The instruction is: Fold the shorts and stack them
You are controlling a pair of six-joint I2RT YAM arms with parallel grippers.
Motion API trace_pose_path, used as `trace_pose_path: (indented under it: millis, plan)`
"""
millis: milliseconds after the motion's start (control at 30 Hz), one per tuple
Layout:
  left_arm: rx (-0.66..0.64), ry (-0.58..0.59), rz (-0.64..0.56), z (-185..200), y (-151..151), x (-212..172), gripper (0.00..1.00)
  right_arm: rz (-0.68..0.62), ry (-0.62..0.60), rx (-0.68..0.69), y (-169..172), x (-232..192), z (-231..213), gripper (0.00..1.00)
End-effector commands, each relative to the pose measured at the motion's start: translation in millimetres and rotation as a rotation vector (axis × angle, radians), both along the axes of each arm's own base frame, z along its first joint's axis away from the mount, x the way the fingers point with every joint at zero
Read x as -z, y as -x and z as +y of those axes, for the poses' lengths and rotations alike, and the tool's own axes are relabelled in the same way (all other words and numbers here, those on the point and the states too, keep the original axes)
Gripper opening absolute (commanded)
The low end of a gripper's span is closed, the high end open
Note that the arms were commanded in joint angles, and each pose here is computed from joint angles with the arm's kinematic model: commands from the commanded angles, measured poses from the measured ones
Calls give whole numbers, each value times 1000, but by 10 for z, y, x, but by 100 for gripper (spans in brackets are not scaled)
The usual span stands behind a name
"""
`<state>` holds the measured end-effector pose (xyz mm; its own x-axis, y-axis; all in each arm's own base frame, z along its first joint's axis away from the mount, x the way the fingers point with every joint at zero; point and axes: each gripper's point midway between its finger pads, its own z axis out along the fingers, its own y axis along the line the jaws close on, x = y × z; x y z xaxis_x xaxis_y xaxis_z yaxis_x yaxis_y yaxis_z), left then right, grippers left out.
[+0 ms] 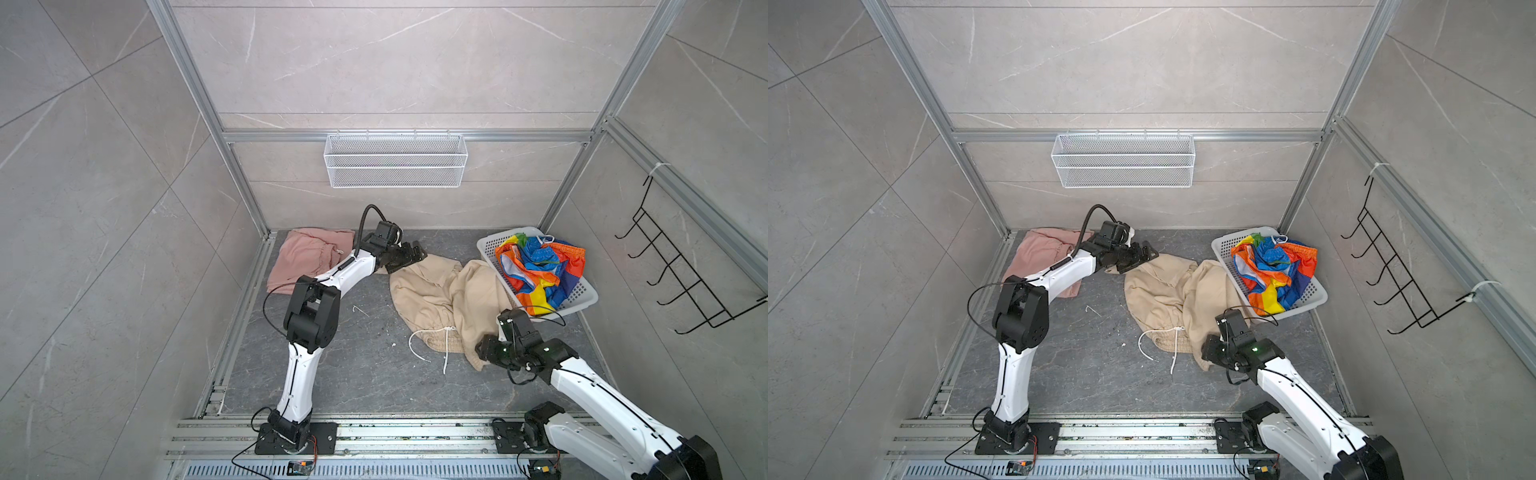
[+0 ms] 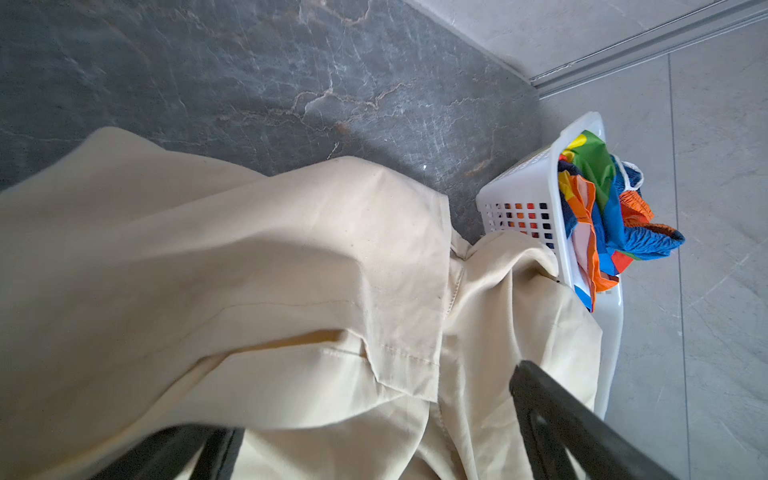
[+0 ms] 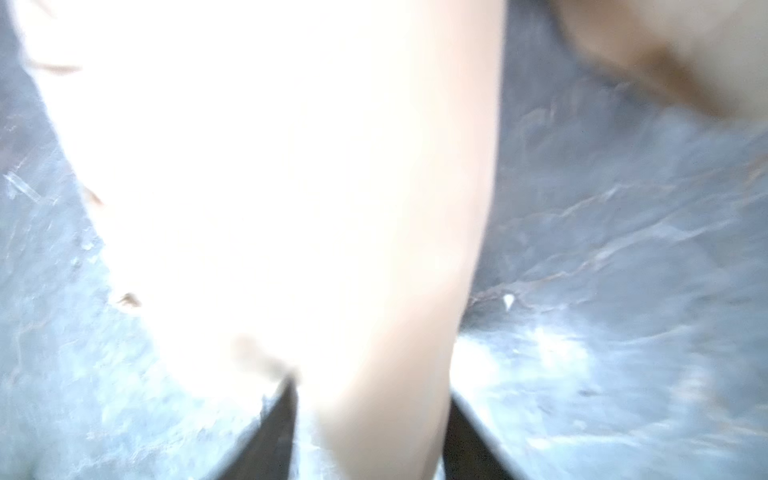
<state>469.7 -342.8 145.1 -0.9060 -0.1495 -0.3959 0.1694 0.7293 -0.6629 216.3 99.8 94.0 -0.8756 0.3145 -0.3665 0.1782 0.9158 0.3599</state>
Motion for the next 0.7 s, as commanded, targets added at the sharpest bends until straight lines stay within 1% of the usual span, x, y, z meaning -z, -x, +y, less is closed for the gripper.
trace_pose_path:
  millis: [0,33,100,200,233,300,433,500,600,667]
  plan:
    - [80,3,12,37,484,-270,100,-82,26,-18,-232,-423,33,79]
    - [87,14,52,56,646,-220,100,-92,28,-26,-343,-483,77,85]
    - [84,56,138,109,932,-83,100,-92,46,-63,-536,-557,170,94]
    - [49,162,276,174,1355,156,100,-96,19,-96,-792,-561,346,99]
    - [40,186,317,185,1479,218,100,-97,7,-106,-866,-548,405,99]
    - [26,203,352,156,1661,309,100,-93,-4,-117,-973,-508,475,99]
    - [62,179,400,-52,1877,474,100,-85,-2,-117,-1109,-426,534,99]
    - [74,171,444,-125,1907,604,100,-83,7,-113,-1136,-396,524,99]
    - [67,164,465,-182,1903,735,99,-83,28,-101,-1136,-346,471,99]
    - [86,159,483,-262,1948,787,99,-75,35,-91,-1131,-306,424,99]
